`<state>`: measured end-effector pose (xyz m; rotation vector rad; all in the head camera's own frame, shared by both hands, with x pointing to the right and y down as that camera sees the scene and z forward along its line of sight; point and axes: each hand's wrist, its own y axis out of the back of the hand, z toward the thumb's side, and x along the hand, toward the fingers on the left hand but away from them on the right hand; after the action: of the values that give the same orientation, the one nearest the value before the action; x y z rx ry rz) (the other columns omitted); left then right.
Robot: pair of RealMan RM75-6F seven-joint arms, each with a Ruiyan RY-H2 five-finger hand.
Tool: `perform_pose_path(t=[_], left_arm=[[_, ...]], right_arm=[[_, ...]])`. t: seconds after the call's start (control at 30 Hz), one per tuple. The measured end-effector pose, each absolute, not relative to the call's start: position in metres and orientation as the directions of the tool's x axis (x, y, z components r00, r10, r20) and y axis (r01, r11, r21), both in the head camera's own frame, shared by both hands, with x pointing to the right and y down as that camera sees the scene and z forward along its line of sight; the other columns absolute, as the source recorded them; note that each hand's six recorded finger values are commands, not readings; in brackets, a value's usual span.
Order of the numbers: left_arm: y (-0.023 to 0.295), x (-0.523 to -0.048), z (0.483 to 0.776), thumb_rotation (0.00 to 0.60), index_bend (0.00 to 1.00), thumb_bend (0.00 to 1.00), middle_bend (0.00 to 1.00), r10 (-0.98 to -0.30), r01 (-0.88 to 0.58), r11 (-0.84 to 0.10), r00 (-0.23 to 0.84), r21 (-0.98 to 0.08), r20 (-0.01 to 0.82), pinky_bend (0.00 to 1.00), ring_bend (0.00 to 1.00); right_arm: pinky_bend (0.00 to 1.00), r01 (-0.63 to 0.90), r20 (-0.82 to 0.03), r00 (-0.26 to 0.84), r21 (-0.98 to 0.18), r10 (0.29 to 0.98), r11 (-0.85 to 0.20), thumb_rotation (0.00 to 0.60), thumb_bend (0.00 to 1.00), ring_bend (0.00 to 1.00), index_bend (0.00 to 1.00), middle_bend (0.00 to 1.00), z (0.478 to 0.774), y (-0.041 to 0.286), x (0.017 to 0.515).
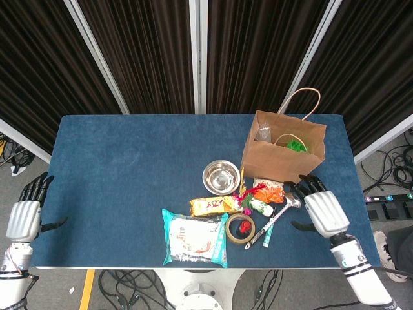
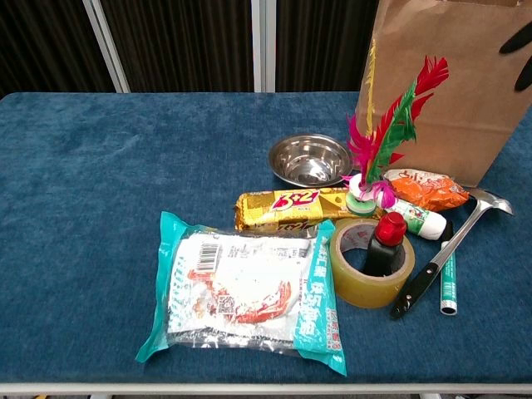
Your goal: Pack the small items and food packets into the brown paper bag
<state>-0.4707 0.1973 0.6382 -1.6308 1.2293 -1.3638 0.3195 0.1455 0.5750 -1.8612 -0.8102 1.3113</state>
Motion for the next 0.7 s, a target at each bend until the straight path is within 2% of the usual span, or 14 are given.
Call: perform_pose_path(t=[0.3,0.7], left_arm=[[0.210,-0.491,0.627,0.600,0.08,0.13,0.06,-0.944,-0.241,-0.317,-0.015,-0.917,0.330,0.12,0.00],[0.221,-0.503,0.626,0.600,0.08,0.13,0.06,-0.943,-0.244,-0.319,-0.016,-0.916,0.332,0.12,0.00]], right_arm=[[0.11,0.048,-0.583,0.261,-0.788,0.769,-0.614,0.600,0.00,0.10,0.19,0.31,0.643,0.138,0.295],[0.11,0.030,-0.589,0.227,-0.791,0.775,-0.611,0.600,0.00,0.10,0.20,0.32,0.669,0.128,0.277]])
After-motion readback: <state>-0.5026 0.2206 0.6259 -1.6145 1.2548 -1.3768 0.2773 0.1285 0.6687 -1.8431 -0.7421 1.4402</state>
